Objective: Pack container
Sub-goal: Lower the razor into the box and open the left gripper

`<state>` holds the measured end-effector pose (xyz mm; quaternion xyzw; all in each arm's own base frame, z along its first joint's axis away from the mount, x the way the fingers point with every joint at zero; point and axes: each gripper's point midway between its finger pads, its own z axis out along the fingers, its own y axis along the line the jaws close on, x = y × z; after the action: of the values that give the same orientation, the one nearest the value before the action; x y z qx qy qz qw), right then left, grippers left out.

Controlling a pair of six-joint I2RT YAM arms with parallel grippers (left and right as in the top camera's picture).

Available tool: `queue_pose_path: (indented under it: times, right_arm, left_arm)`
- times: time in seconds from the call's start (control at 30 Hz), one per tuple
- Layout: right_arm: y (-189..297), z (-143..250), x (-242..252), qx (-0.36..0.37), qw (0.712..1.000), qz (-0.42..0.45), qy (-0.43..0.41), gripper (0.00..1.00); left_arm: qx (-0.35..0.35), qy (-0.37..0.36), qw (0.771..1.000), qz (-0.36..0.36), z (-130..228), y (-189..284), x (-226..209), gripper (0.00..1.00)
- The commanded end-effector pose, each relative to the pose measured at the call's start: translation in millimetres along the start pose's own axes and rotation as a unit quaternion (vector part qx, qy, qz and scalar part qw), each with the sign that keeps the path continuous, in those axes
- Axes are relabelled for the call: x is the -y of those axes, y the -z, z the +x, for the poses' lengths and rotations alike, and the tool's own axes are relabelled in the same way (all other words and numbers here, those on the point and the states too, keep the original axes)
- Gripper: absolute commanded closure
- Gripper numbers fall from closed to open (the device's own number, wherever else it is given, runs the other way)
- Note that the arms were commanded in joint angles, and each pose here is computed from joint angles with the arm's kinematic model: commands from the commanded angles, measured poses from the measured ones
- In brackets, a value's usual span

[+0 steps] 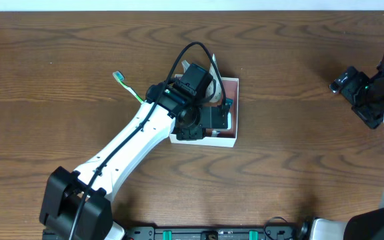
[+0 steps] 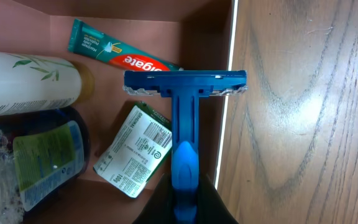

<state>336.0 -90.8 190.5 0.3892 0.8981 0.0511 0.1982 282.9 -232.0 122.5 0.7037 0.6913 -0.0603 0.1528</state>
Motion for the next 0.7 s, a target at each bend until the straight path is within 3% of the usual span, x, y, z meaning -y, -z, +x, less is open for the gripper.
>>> queue_pose_path:
  times: [0.0,0.4,0.47,0.5,0.6,0.67]
  right_arm:
    - [0,-2,-1,0.001,1.000,-0.001,-0.007,0.01]
    - [0,-2,-1,0.001,1.000,-0.001,-0.007,0.01]
    - [0,-2,-1,0.001,1.000,-0.001,-0.007,0.01]
    - [0,-2,-1,0.001,1.000,-0.001,-0.007,0.01]
    - [0,-2,-1,0.001,1.000,-0.001,-0.007,0.01]
    - [0,-2,-1,0.001,1.000,-0.001,-0.007,0.01]
  left_arm:
    - [-0.011,-0.006,1.000,0.015,4,-12,4,0.94]
    - [-0.028,-0.001,0.999,0.036,10,-29,7,0.94]
    - [-0.031,-0.001,0.999,0.036,11,-29,7,0.83]
    - [-0.032,0.000,0.999,0.037,12,-29,7,0.68]
    - [-0.033,0.000,0.999,0.037,12,-29,7,0.42]
    - [-0.033,0.000,0.999,0.037,12,-29,7,0.30]
